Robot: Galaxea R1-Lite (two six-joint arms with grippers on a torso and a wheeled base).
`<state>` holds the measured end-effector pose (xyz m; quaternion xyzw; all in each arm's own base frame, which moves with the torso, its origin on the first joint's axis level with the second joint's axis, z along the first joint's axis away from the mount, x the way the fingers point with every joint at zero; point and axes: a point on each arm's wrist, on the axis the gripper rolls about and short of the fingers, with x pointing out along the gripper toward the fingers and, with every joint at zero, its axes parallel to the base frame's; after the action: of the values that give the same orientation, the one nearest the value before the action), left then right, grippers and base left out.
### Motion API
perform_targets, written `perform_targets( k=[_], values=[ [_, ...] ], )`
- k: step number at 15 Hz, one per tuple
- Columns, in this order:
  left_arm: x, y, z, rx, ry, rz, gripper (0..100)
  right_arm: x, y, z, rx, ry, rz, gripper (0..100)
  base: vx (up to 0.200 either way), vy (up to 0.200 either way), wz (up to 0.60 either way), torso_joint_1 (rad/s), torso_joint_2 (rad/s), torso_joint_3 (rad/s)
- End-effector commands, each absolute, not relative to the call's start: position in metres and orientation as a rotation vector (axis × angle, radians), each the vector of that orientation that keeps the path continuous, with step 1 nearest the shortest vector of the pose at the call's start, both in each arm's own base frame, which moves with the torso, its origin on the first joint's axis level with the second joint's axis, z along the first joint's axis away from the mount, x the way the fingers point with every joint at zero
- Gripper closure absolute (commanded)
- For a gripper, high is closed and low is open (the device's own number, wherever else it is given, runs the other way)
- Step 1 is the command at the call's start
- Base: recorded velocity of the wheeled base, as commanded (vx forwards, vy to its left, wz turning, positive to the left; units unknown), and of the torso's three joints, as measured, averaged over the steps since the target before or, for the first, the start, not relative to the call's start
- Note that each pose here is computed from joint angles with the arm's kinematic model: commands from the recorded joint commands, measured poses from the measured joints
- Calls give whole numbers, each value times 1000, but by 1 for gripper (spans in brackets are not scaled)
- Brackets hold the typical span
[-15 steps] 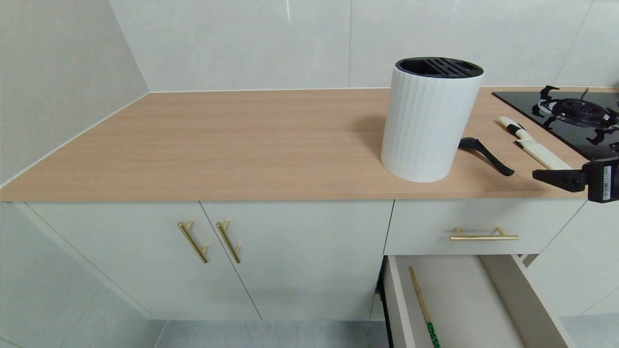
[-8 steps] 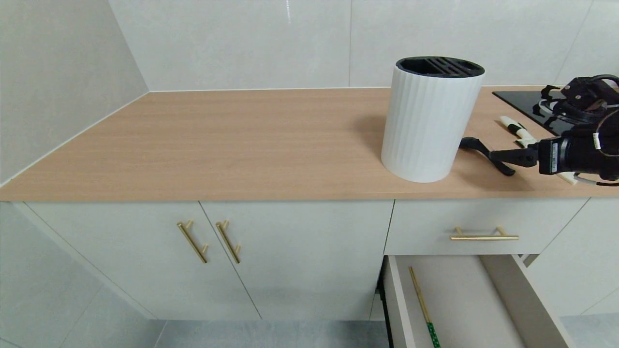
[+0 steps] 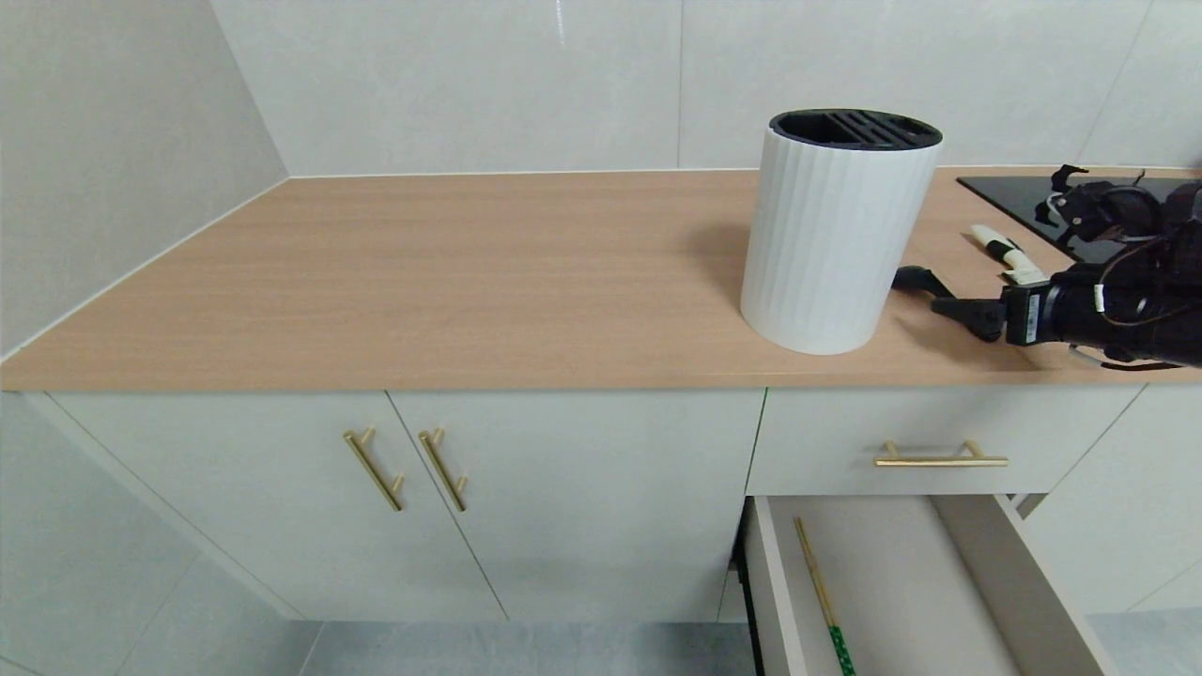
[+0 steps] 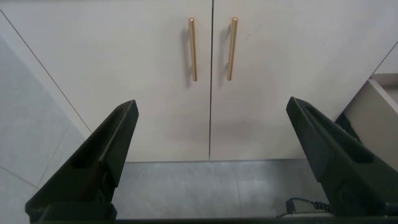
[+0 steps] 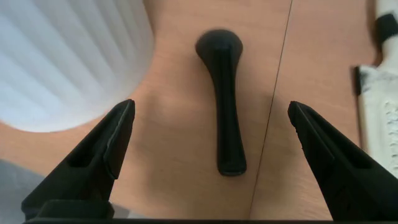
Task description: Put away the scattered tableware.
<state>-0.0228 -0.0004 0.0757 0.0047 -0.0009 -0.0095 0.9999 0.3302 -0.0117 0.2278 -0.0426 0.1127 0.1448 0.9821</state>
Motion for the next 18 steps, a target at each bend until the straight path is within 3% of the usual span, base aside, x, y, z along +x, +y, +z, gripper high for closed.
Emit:
perform_targets(
  k=[1,18],
  values=[
    [-23,0,76,9,0,-18,0,340,-12,217,-82,248,291,0,0,0,0,0,0,0],
    [-23,0,76,9,0,-20,0,352,-9,203,-98,277,238,0,0,0,0,0,0,0]
  ],
)
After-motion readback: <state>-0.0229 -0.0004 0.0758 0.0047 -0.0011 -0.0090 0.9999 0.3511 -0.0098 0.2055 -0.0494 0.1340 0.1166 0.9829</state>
